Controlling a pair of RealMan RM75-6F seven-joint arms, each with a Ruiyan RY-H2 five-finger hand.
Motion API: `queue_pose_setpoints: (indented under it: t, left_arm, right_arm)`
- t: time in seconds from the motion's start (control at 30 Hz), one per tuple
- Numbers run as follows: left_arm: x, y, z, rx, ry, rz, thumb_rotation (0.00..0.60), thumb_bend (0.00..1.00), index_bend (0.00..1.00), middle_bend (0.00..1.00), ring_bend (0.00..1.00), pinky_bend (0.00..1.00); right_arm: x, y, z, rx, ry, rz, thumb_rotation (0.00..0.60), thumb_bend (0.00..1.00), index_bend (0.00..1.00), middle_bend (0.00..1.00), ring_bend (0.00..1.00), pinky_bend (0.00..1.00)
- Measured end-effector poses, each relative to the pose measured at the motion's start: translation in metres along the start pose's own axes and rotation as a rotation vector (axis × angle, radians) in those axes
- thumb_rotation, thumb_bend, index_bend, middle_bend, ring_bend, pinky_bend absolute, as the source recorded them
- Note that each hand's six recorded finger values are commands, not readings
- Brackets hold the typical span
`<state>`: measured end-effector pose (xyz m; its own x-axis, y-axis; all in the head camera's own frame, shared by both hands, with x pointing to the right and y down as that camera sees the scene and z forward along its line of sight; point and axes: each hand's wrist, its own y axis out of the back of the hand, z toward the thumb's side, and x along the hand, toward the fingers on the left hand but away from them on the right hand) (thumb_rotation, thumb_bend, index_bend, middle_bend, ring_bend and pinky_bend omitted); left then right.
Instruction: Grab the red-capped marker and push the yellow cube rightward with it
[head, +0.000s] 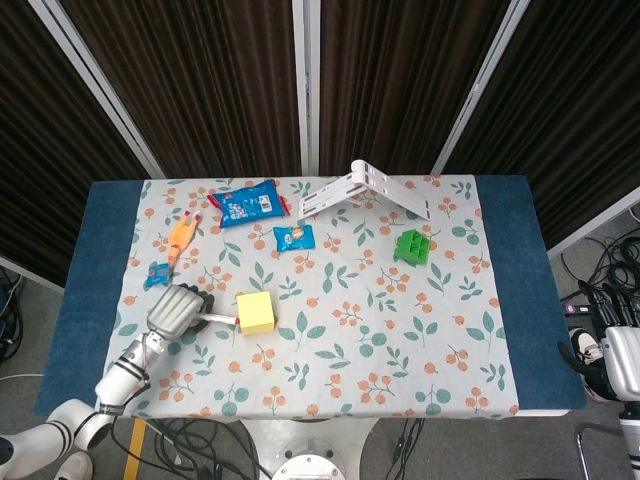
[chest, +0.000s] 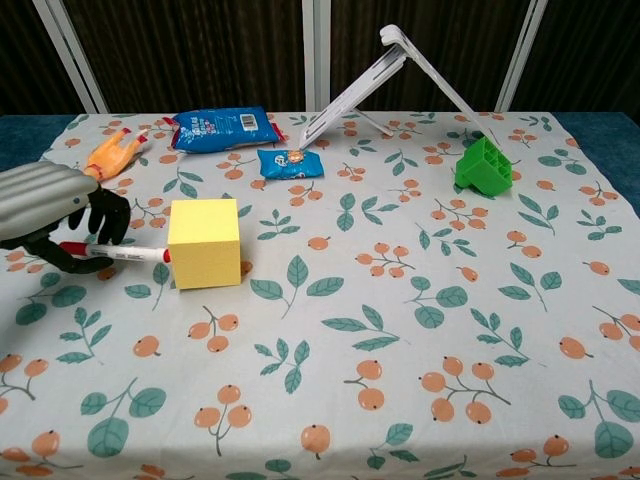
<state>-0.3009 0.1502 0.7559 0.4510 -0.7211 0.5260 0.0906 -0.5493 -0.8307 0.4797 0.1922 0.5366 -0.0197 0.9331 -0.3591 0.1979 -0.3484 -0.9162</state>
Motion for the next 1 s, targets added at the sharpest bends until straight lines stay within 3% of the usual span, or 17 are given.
queue_pose_setpoints:
  t: [0.5,0.83,1.0]
  left_arm:
    - [0.047,0.011,0.034,-0.017,-0.014,-0.012,0.600,0.45,0.68,0.70,0.54,0.57]
    - [0.024,0.011,0.009,-0.013,0.061,-0.023,0.600,0.45,0.68,0.70,0.54,0.58]
    - [0.027,0.009,0.014,-0.005,0.052,-0.039,0.600,0.45,0.68,0.70,0.54,0.58]
  right_arm:
    - [0.001,-0.001,-0.004,-0.008,-0.006,-0.001,0.600,0.17,0.00,0.13,0.00,0.00]
    - [-0.003,-0.003,-0.001,-0.014,0.015,0.004,0.600,0.17,0.00,0.14,0.00,0.00]
    - [-0.003,-0.003,-0.003,-0.016,0.013,0.002,0.600,0.17,0.00,0.14,0.00,0.00]
